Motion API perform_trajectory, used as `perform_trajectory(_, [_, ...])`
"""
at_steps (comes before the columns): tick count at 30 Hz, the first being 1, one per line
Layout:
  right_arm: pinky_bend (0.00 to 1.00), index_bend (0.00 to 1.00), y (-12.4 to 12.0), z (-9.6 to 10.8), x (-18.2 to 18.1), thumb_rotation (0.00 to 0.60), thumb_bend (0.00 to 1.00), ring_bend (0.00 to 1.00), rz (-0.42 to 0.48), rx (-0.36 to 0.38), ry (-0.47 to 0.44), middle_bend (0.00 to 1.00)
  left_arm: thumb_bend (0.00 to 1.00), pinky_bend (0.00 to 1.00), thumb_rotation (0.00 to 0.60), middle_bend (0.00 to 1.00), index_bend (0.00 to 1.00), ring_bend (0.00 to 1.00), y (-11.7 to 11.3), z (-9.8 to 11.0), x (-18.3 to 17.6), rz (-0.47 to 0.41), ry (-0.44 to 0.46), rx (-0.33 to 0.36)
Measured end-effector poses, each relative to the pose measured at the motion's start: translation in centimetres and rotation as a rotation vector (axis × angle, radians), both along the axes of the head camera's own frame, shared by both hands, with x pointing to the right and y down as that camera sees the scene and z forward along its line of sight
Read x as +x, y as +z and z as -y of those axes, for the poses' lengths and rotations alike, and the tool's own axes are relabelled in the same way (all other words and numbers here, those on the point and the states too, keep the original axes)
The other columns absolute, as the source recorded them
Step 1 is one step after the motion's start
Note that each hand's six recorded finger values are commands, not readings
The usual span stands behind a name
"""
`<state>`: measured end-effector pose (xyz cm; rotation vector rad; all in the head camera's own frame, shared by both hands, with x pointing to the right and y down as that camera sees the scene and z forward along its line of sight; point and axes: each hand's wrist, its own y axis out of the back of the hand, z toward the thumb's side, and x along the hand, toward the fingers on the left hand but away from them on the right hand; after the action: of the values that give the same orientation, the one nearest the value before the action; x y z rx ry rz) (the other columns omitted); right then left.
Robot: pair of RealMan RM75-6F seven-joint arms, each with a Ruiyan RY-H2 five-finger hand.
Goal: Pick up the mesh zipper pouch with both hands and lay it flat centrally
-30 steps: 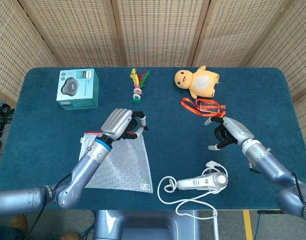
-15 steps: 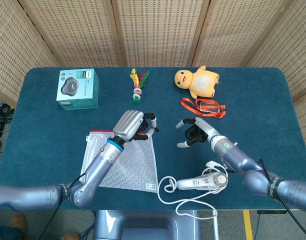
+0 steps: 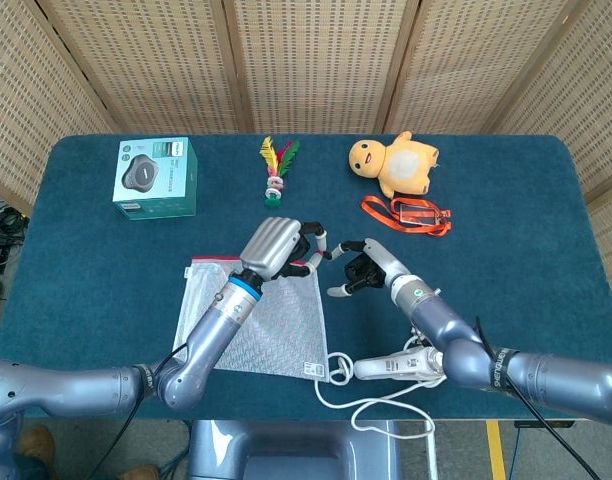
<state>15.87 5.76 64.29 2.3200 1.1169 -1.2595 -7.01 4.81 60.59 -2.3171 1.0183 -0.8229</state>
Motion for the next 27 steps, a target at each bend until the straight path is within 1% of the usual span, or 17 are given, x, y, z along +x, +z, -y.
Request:
perform_trajectory(6, [1.00, 0.43, 0.5, 0.0, -1.0, 0.600, 0.09, 0.88, -0.030, 0.003, 0.063, 0.92, 0.76, 1.00, 0.600, 0.98, 0.87, 0.97, 0.1, 0.1, 0.4, -0.004, -0.004, 0.007])
perform_trajectory(12, [1.00, 0.47, 0.9, -0.1, -2.2, 0.600, 0.09, 0.88, -0.043, 0.004, 0.076, 0.92, 0.76, 1.00, 0.600, 0.98, 0.87, 0.97, 0.4, 0.0, 0.6, -0.018, -0.011, 0.005])
perform_trajectory(18, [1.00, 0.50, 1.1, 0.0, -2.8, 0.600, 0.13, 0.89, -0.045, 0.007, 0.082, 0.93, 0.76, 1.00, 0.600, 0.98, 0.87, 0.97, 0.1, 0.1, 0.7, -0.029, -0.014, 0.009])
perform_trajectory(20, [1.00, 0.50, 1.1, 0.0, -3.0, 0.600, 0.15, 0.89, -0.043, 0.009, 0.081, 0.93, 0.76, 1.00, 0.600, 0.98, 0.87, 0.97, 0.1, 0.0, 0.7, -0.033, -0.014, 0.006])
perform_trajectory(23, [1.00, 0.52, 1.1, 0.0, -3.1, 0.600, 0.21, 0.89, -0.039, 0.009, 0.086, 0.93, 0.76, 1.00, 0.600, 0.98, 0.87, 0.97, 0.1, 0.0, 0.7, -0.038, -0.014, 0.003])
perform_trajectory(27, [1.00, 0.57, 1.2, -0.1, -3.1, 0.600, 0.31, 0.89, -0.028, 0.004, 0.099, 0.93, 0.76, 1.00, 0.600, 0.98, 0.87, 0.97, 0.2, -0.1, 0.6, -0.037, -0.015, 0.002])
